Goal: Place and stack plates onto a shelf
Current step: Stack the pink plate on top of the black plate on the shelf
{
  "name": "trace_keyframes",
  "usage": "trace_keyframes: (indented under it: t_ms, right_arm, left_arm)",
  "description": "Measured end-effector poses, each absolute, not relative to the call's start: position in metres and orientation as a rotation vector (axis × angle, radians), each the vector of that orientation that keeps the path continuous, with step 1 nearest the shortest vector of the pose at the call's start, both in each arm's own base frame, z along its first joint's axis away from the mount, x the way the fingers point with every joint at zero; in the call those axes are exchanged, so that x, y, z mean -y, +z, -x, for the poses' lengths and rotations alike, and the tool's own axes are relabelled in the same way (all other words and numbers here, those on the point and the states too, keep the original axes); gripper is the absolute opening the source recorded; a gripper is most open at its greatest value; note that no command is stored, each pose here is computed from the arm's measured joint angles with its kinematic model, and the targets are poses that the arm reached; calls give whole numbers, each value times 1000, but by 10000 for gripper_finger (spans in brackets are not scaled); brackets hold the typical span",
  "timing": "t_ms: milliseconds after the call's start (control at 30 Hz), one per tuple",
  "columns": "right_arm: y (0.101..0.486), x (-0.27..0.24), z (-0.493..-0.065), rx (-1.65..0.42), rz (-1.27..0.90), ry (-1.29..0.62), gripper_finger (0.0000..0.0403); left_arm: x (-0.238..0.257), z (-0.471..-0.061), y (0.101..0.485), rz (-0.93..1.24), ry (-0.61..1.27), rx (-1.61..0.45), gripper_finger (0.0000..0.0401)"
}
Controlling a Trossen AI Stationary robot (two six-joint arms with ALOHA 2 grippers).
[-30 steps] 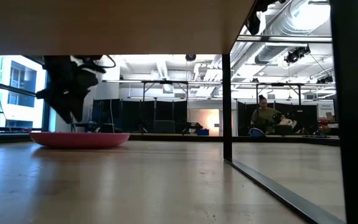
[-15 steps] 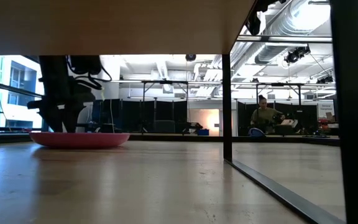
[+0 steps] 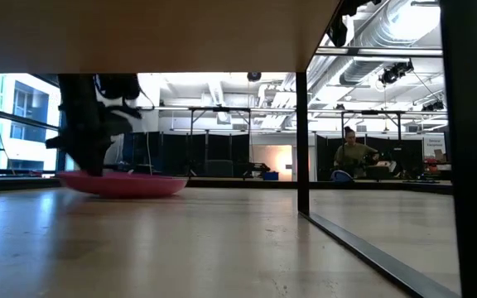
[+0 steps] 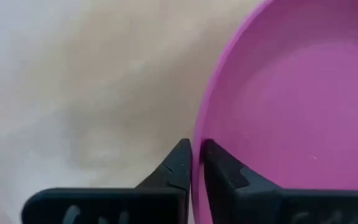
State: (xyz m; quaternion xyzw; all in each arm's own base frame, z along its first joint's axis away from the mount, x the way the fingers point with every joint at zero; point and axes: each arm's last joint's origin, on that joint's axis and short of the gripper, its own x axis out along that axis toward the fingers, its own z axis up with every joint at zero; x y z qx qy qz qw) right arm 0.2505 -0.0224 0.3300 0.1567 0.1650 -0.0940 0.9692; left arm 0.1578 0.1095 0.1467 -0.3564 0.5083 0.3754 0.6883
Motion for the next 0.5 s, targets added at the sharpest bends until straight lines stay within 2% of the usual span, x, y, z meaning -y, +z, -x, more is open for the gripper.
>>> trace_keyframes:
  t_ms: [200,400,500]
  right_arm:
    - [330,22,-251,-333,-316,-190,0]
    - [330,22,-250,-334,-315,-190,0]
    - [334,23,-245,-322,-307,-197,0]
  left_arm:
    - [-126,-166,194,716,852,-1006,3]
    - [-143,-176,274,605,831,-837,2]
    - [-139,-181,315,554,749,-790,2]
